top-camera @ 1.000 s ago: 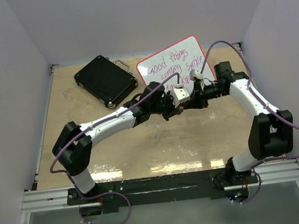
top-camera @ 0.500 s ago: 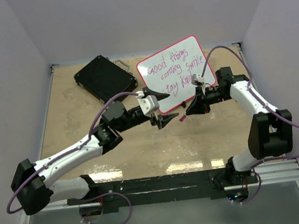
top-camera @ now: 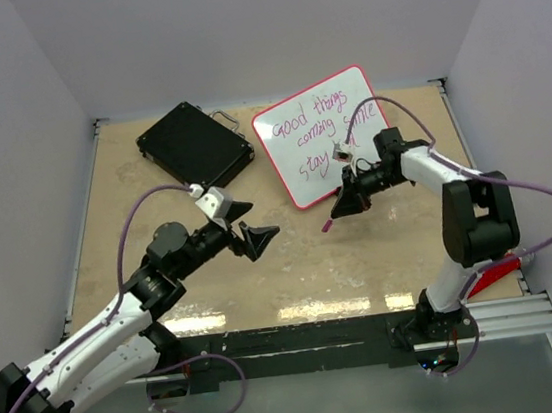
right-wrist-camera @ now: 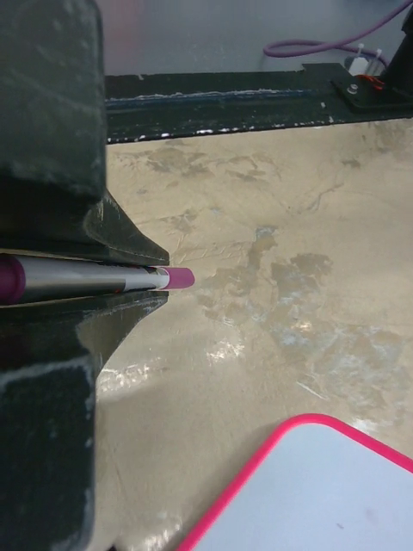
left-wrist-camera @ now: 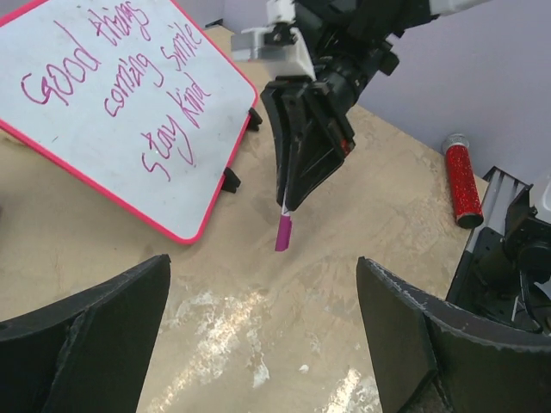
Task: Write a sentence on the whiteboard
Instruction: Put down the whiteboard marker at the center of the board, then reset both arms
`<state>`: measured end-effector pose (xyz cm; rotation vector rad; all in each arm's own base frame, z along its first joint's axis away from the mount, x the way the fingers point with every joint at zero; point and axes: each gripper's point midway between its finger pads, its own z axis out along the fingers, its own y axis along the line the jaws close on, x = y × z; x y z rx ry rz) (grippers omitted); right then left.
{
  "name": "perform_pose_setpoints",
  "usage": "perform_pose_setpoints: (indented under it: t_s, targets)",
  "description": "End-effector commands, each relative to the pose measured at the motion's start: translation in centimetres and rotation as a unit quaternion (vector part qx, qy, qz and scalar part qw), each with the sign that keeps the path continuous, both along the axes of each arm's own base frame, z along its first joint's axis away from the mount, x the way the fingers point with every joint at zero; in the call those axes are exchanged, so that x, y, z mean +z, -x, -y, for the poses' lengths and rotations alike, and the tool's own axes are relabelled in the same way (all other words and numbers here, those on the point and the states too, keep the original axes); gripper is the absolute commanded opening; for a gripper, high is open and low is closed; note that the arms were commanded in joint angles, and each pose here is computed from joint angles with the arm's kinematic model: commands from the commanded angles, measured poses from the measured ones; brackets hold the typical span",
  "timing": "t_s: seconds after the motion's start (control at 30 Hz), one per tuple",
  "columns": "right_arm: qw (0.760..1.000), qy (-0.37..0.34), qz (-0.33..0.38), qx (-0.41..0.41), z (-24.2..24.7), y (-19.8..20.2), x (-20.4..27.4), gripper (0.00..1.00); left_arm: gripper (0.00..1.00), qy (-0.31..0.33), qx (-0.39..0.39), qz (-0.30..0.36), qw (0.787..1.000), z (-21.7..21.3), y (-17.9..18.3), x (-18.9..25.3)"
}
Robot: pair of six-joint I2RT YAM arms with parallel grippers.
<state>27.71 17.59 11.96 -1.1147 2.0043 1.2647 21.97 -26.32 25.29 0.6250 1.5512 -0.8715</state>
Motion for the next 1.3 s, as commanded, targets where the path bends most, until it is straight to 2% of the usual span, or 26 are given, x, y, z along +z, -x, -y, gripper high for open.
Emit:
perform_pose_setpoints:
  t_s: [0.0,0.1,0.17,0.23,0.33,0.53,0.67,0.7,0.73,0.8,0.87,0.9,0.97,1.0,1.13,1.2,1.27]
  targets:
    - [0.999,0.013,-0.034,-0.001,-1.3,-1.1,-2.0,0.18,0.93,0.038,0.039,-0.051,0.997,-2.0,0.9,-1.0]
    - [0.998,0.038,-0.033,-0.025,-1.0,-1.7,-3.0,0.29,0.93,0.045,0.051,-0.059,0.996,-2.8,1.3,-1.7]
    - [0.997,0.055,-0.037,-0.043,-0.7,-1.7,-3.5,0.41,0.95,0.049,0.068,-0.062,0.995,-3.2,0.9,-2.0]
    - [0.994,0.081,-0.013,-0.068,0.1,-2.7,-3.4,0.55,0.98,0.047,0.092,-0.067,0.992,-3.5,0.1,-2.1]
    - [0.989,0.102,0.022,-0.102,1.3,-3.9,-2.2,0.67,1.0,0.038,0.138,-0.083,0.986,-4.1,-1.4,-2.2]
    - [0.966,0.127,0.131,-0.186,5.6,-7.1,3.1,0.73,1.0,0.02,0.163,-0.079,0.983,-4.8,-2.8,-0.2]
    - [0.945,0.128,0.23,-0.193,7.3,-6.3,9.0,0.74,1.0,0.034,0.18,-0.064,0.981,-6.7,-3.9,2.7]
    - [0.941,0.131,0.243,-0.195,7.6,-5.9,10.0,0.75,1.0,0.033,0.16,-0.07,0.984,-6.6,-3.5,3.3]
    - [0.935,0.133,0.259,-0.202,8.0,-5.7,11.0,0.75,1.0,0.038,0.176,-0.071,0.981,-8.0,-4.5,3.7]
    - [0.915,0.136,0.304,-0.226,8.7,-5.0,14.0,0.76,1.0,0.054,0.143,-0.081,0.985,-8.1,-4.5,5.3]
    - [0.891,0.14,0.339,-0.269,10.2,-4.3,17.1,0.78,1.0,0.069,0.158,-0.09,0.981,-10.4,-5.8,6.5]
    - [0.874,0.148,0.357,-0.294,11.1,-4.4,18.9,0.83,1.0,0.073,0.133,-0.092,0.984,-10.3,-5.6,7.9]
    - [0.855,0.139,0.374,-0.33,11.7,-3.6,21.7,0.88,1.0,0.073,0.147,-0.08,0.983,-12.0,-6.3,9.5]
    - [0.834,0.132,0.401,-0.355,12.2,-2.9,24.4,0.95,1.0,0.07,0.152,-0.07,0.983,-12.3,-6.4,11.0]
    - [0.802,0.09,0.423,-0.411,12.7,-1.0,29.7,0.99,1.0,0.054,0.171,-0.041,0.983,-13.2,-6.4,13.6]
    - [0.795,0.061,0.419,-0.435,12.7,-0.4,31.5,0.99,1.0,0.055,0.172,-0.028,0.983,-13.3,-5.9,14.6]
    - [0.776,0.036,0.401,-0.485,13.6,-0.2,32.8,0.99,1.0,0.05,0.176,-0.02,0.983,-13.5,-5.7,14.9]
